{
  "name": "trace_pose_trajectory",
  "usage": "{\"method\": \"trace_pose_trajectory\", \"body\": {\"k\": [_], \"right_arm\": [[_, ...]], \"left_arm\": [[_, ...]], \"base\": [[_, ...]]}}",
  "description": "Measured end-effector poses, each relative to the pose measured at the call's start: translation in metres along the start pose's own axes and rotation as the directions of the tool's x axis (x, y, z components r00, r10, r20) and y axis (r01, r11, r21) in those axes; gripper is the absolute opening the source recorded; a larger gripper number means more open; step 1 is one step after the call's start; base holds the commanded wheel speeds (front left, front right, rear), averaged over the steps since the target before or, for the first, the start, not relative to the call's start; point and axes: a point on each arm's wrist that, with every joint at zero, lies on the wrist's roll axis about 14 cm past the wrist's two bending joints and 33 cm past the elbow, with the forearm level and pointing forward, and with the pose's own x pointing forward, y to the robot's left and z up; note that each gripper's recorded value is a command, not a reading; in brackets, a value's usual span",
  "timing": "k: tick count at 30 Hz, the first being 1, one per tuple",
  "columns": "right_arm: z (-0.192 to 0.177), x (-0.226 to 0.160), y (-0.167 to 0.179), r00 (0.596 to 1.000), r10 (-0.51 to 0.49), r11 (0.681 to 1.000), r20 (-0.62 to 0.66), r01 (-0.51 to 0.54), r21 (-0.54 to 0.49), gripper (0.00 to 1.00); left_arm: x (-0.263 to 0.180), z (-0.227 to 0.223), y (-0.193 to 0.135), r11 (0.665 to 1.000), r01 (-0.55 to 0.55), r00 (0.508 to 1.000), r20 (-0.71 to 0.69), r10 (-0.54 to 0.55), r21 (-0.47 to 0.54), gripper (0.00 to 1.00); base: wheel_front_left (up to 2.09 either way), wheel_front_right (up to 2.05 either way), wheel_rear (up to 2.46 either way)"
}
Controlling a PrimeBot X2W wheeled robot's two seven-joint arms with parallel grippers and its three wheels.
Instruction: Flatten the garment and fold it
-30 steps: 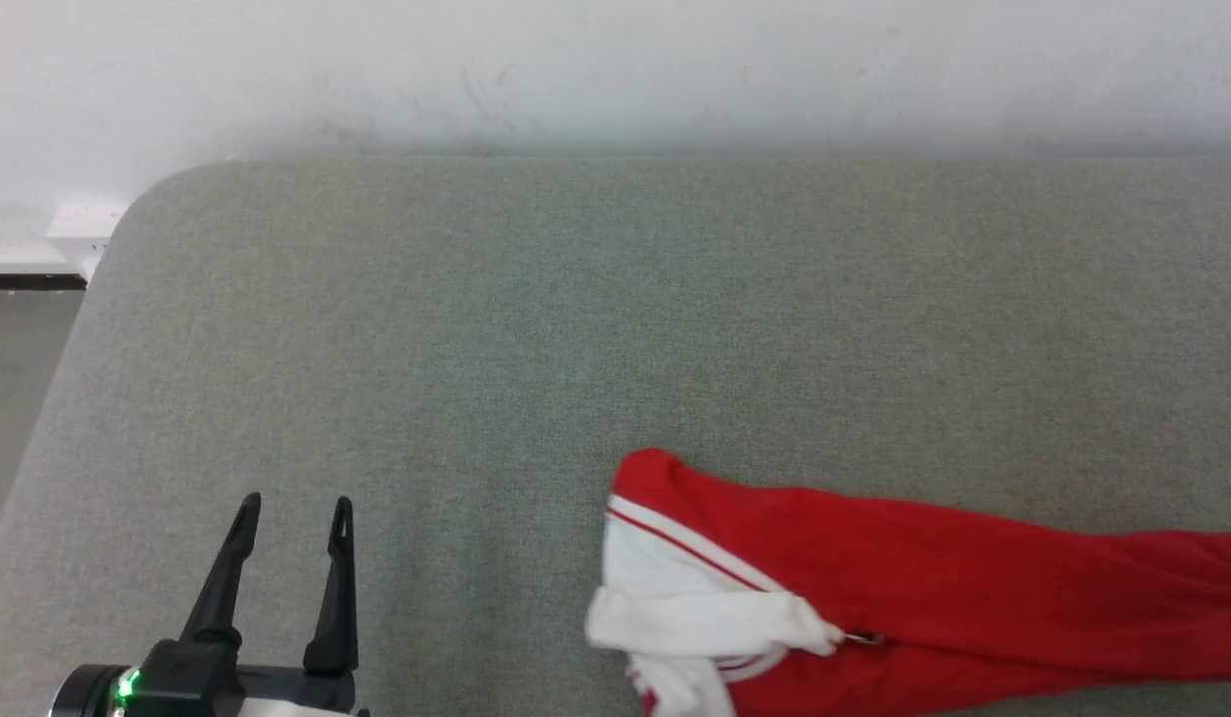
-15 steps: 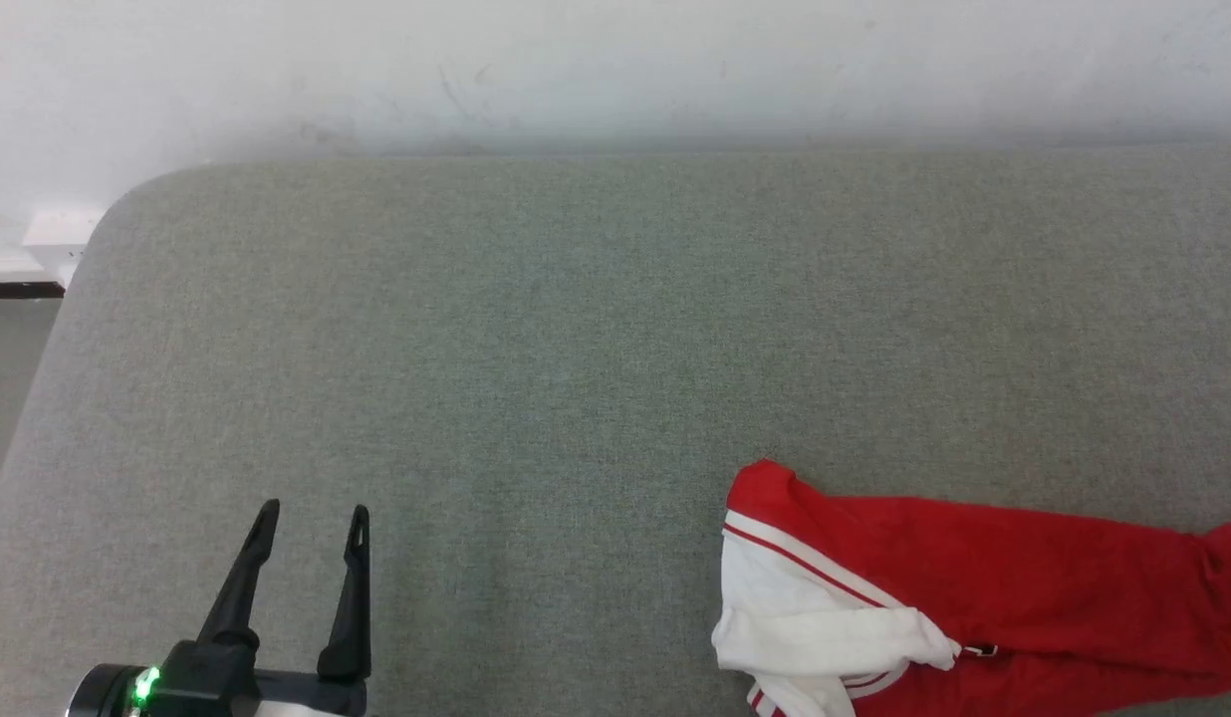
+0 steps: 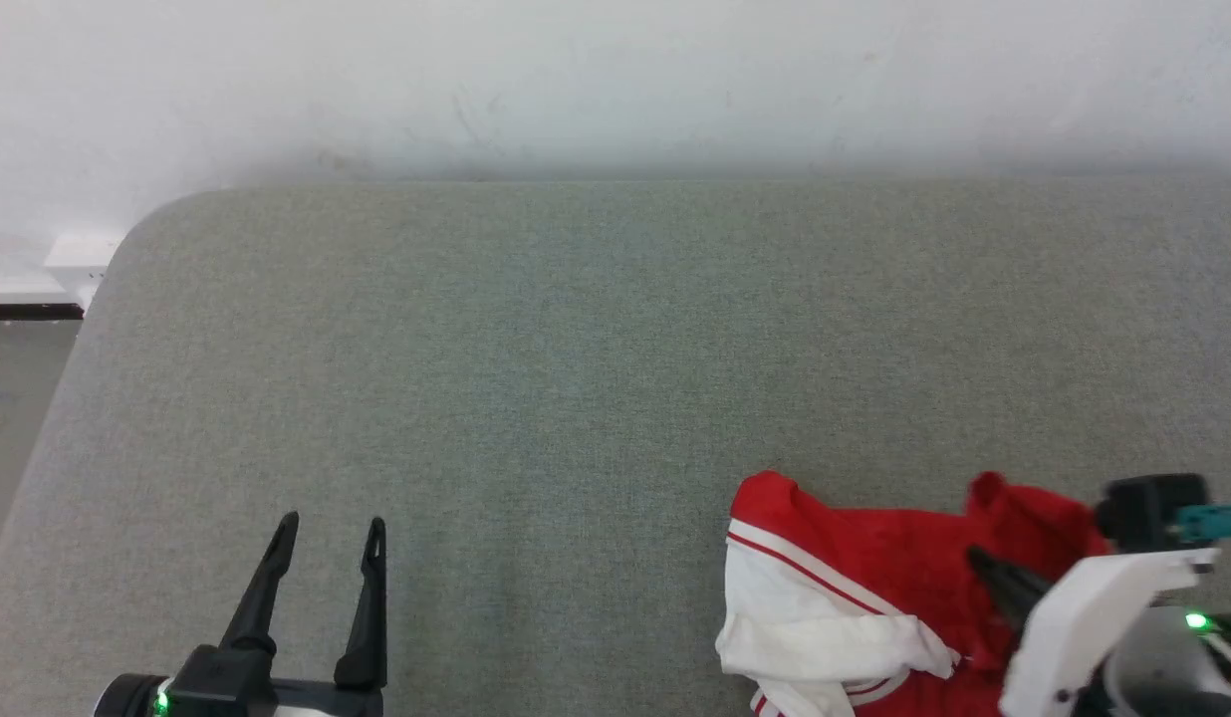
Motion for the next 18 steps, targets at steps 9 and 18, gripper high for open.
{"method": "trace_pose_trajectory", "body": {"k": [9, 18], "right_arm": [[-0.021, 0.013, 0.089, 0.963, 0.248, 0.962, -0.103, -0.257, -0.092, 0.00], [-0.051, 0.033, 0.106, 0.933, 0.281, 0.946, -0.227, -0.309, -0.099, 0.00]], "left_arm": [[-0.006, 0.000, 0.005, 1.000, -0.018, 1.000, -0.002, 0.018, -0.004, 1.00], [-0.012, -0.004, 0.005, 0.999, -0.027, 1.000, -0.013, 0.026, -0.020, 1.00]], "base": [[0.00, 0.00, 0.00], [0.00, 0.00, 0.00]]}}
